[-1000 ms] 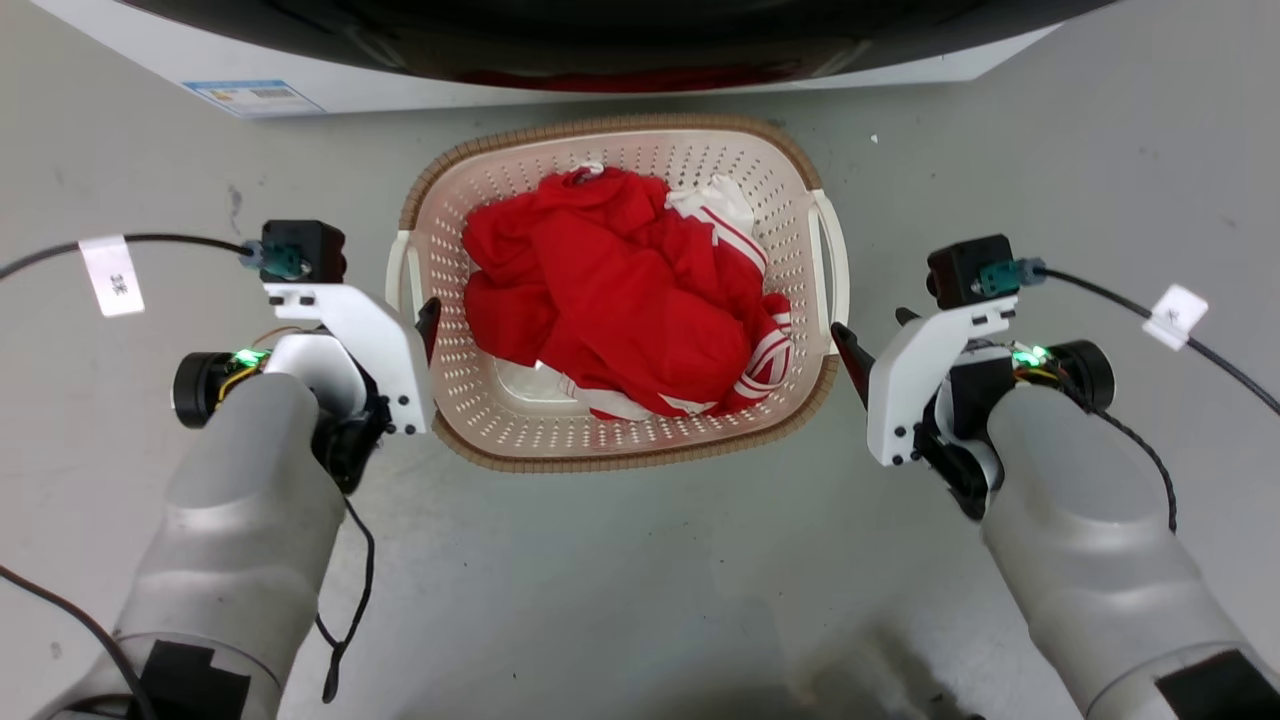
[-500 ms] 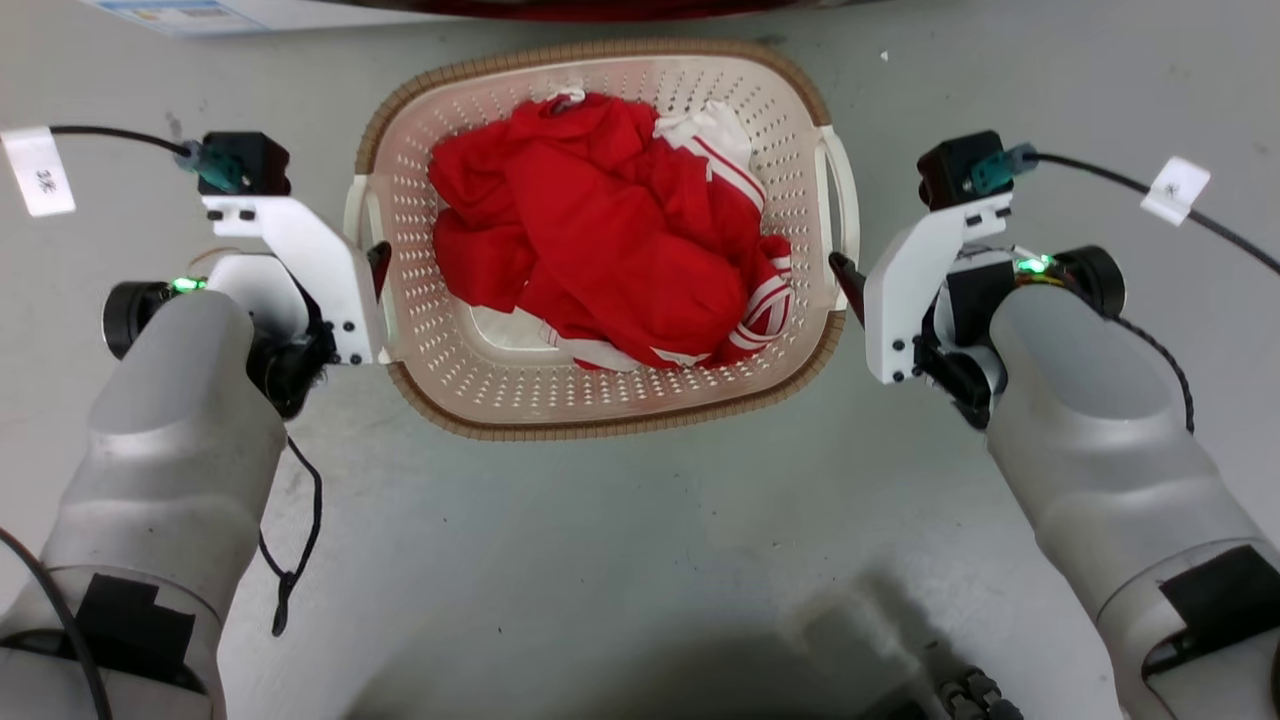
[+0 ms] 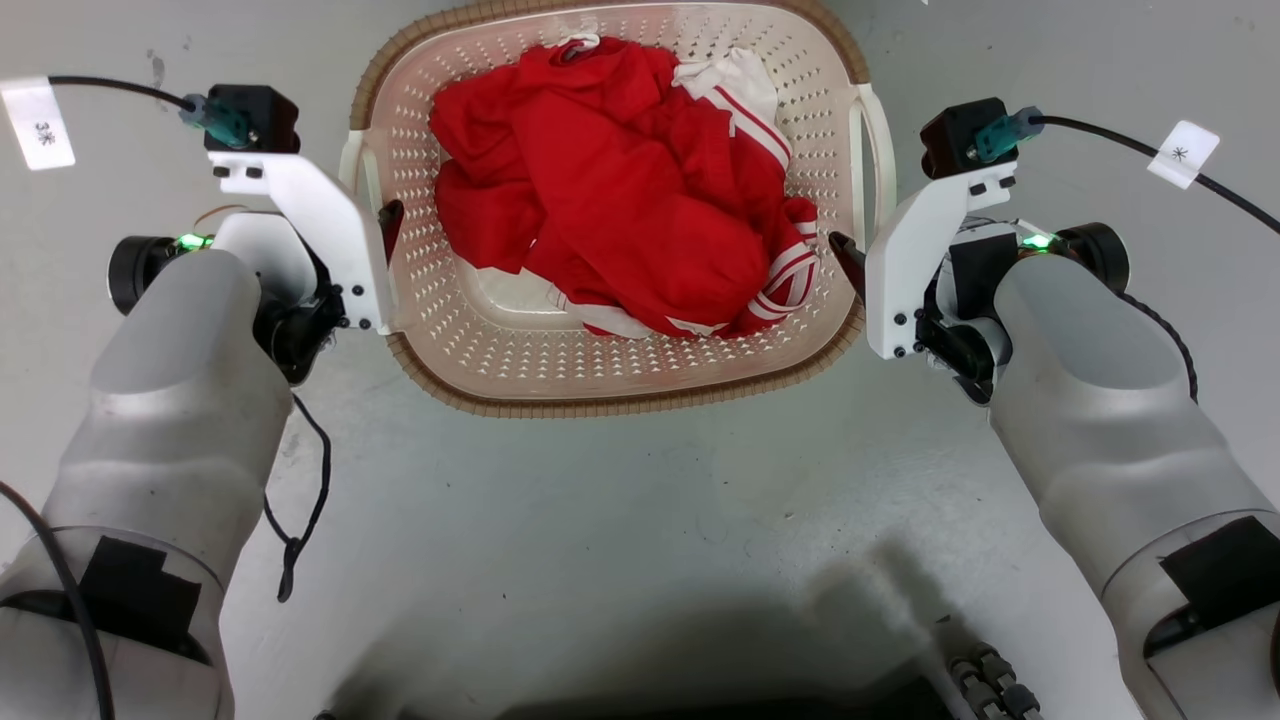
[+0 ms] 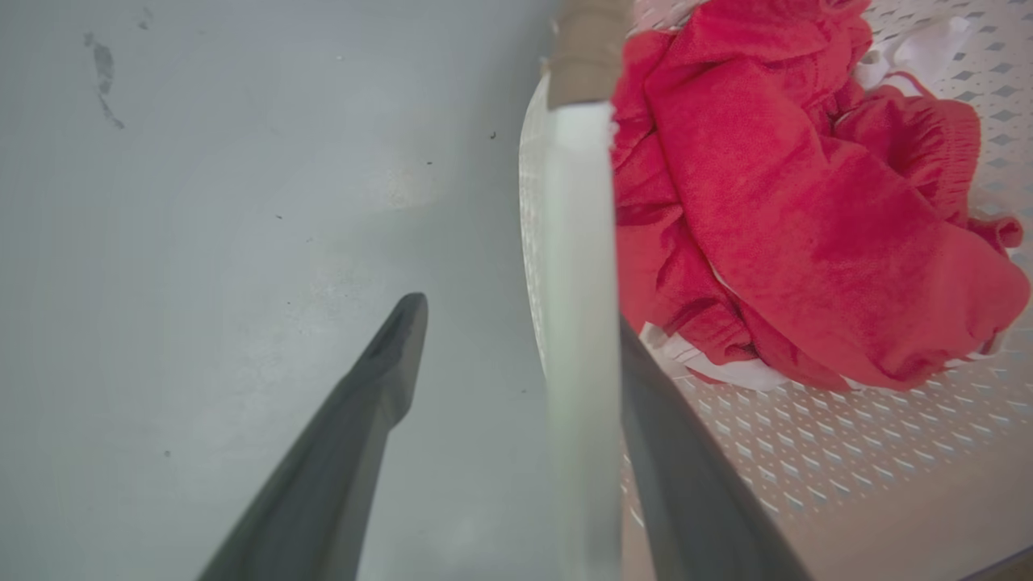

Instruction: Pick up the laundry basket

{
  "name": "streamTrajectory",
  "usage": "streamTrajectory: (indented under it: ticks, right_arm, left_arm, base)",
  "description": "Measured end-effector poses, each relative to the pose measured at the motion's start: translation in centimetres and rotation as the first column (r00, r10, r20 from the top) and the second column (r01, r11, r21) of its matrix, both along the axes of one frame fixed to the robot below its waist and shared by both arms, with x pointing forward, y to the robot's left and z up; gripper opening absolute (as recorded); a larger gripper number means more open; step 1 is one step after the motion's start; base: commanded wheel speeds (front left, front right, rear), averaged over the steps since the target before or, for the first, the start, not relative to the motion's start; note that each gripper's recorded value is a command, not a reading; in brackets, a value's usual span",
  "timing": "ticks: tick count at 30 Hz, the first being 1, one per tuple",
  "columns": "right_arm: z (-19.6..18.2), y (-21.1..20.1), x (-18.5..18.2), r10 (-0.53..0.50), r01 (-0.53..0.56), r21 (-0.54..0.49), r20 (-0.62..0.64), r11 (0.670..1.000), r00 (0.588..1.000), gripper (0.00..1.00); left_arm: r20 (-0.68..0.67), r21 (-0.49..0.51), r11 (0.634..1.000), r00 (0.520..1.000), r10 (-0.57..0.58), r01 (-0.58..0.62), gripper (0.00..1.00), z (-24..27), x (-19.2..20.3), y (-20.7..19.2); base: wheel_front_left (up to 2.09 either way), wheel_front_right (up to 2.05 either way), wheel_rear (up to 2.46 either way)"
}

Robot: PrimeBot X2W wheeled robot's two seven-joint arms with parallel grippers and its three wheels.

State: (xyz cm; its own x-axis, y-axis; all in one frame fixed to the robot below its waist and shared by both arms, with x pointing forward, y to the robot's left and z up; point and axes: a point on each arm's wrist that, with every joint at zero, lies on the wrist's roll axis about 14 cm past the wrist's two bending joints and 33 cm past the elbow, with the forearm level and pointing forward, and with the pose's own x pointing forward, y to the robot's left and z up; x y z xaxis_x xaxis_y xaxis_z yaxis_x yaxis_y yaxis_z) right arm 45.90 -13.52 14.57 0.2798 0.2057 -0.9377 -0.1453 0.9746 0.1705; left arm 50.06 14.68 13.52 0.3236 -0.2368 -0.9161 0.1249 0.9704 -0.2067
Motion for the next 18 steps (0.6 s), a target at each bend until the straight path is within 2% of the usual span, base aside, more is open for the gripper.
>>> streamTrajectory:
  ticks: [9,10,11,12,13,18]
  right_arm:
    - [-0.7,0.5,-0.1,-0.001,0.001,0.014,-0.021,1.000,1.000,1.00]
    - [-0.8,0.6,-0.2,-0.004,0.004,0.016,-0.023,1.000,1.000,0.95]
    - [-0.9,0.6,-0.4,-0.004,0.005,0.015,-0.032,1.000,0.999,0.88]
    - [-0.9,0.6,-0.4,-0.004,0.005,0.015,-0.032,1.000,0.999,0.20]
    - [-1.0,0.6,-0.4,-0.013,0.014,0.019,-0.039,1.000,0.999,0.00]
    - [-1.1,0.9,-0.8,-0.015,0.016,0.027,-0.058,1.000,0.998,0.00]
  left_arm:
    - [-0.021,-0.014,1.000,1.000,0.005,-0.006,1.00,-0.6,-0.3,-0.5]
    - [-0.027,-0.017,1.000,1.000,0.004,-0.005,1.00,-0.7,-0.5,-0.6]
    - [-0.044,-0.024,1.000,0.999,0.011,-0.012,0.65,-0.8,-0.7,-0.8]
    - [-0.044,-0.024,1.000,0.999,0.011,-0.012,0.38,-0.8,-0.7,-0.8]
    - [-0.046,-0.026,1.000,0.999,0.012,-0.013,0.00,-0.9,-0.8,-0.8]
    - [-0.061,-0.042,0.999,0.998,0.013,-0.016,0.00,-0.9,-1.1,-1.4]
  base:
    - [0.00,0.00,0.00]
    - [0.00,0.00,0.00]
    - [0.00,0.00,0.00]
    - [0.00,0.00,0.00]
    - [0.00,0.00,0.00]
    - [0.00,0.00,0.00]
